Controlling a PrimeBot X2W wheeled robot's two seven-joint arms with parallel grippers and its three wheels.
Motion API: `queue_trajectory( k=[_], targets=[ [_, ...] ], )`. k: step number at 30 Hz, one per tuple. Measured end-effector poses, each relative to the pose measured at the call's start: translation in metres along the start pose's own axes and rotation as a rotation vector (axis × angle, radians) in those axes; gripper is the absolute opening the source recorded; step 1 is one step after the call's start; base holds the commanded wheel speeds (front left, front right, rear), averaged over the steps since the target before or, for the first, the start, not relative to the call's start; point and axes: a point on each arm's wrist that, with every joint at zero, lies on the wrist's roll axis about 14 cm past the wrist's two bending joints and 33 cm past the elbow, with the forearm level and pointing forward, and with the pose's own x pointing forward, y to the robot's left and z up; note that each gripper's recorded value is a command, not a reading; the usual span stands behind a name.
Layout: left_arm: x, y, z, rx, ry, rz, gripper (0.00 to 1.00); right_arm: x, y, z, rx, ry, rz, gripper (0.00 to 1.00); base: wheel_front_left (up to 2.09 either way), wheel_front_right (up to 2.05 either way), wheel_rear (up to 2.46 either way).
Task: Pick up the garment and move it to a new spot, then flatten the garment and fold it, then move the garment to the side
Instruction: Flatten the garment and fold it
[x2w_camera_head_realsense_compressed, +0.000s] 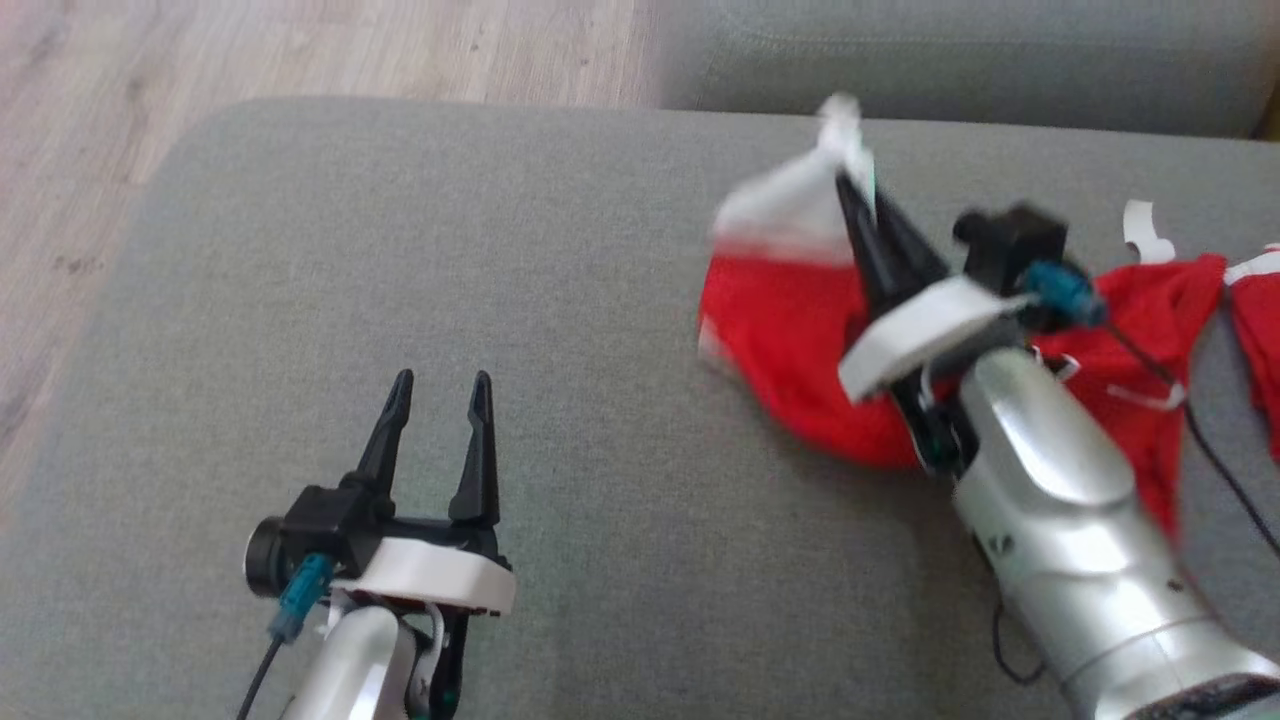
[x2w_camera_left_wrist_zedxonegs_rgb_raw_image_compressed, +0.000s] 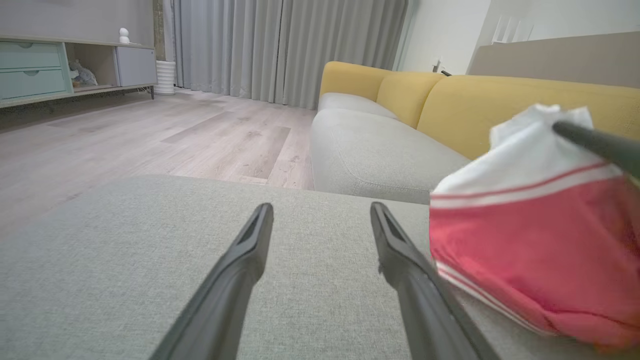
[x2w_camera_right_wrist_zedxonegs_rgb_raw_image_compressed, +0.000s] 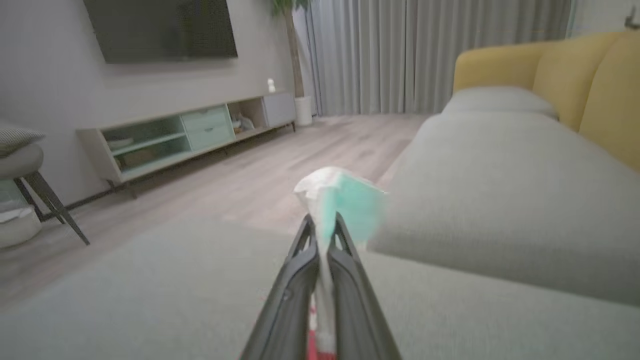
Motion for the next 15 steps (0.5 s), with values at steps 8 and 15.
queue_trajectory(
  k=[8,15],
  targets=[
    [-0.002,-0.003,0.012,0.004,-0.036,-0.008,1.00,-0.012,0.067,0.031,-0.050,-0.112,0.191,0.00,0.00,0.00,0.00],
    [-0.008,-0.007,0.009,0.001,-0.030,-0.017,1.00,-0.066,0.136,-0.054,-0.073,0.106,0.388,0.00,0.00,0.00,0.00]
  ],
)
